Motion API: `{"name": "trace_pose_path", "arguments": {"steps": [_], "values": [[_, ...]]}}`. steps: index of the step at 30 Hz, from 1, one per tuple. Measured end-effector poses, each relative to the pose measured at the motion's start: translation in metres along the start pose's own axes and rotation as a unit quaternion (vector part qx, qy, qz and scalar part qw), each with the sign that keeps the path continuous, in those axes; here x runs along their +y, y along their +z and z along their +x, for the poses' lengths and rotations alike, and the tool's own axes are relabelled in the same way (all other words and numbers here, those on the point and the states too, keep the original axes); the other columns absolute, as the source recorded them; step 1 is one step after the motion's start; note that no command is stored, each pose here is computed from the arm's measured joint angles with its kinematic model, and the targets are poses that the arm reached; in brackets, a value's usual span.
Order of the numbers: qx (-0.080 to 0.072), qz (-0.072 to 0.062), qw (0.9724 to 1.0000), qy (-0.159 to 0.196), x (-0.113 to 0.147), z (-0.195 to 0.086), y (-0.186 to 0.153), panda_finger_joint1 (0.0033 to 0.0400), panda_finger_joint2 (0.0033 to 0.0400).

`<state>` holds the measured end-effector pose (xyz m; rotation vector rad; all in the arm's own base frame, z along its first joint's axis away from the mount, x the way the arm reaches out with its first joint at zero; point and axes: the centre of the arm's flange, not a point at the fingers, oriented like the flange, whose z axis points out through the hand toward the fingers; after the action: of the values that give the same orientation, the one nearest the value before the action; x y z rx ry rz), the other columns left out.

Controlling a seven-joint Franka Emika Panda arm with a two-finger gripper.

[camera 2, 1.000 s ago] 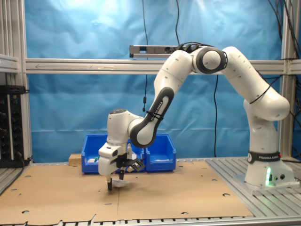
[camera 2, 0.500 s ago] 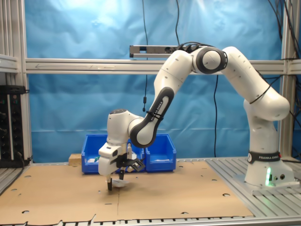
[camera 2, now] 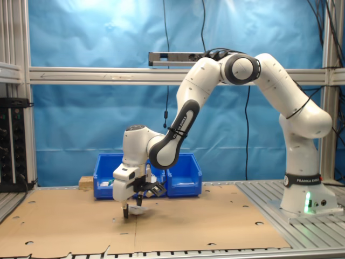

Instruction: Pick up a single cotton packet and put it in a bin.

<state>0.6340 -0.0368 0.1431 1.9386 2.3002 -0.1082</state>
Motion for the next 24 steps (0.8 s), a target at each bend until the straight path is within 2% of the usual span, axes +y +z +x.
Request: {"name": "trace_pose_path", "arguments": {"steps": [17,18,20,21,24], "values": [[0.000,0.000,1.0000,0.000,-0.0002,0.0001,0.0002,0.0400,0.0400],[0.000,0.000,1.0000,0.000,-0.0003,0.0001,0.0003,0.0365,0.0365],[0.000,0.001,1.0000,0.000,-0.0006,0.0002,0.0005,0.0365,0.0365],[0.000,0.001,1.0000,0.000,-0.0007,0.0002,0.0006,0.0276,0.0276],[0.000,0.001,1.0000,0.000,-0.0010,0.0003,0.0009,0.0276,0.0276]]}}
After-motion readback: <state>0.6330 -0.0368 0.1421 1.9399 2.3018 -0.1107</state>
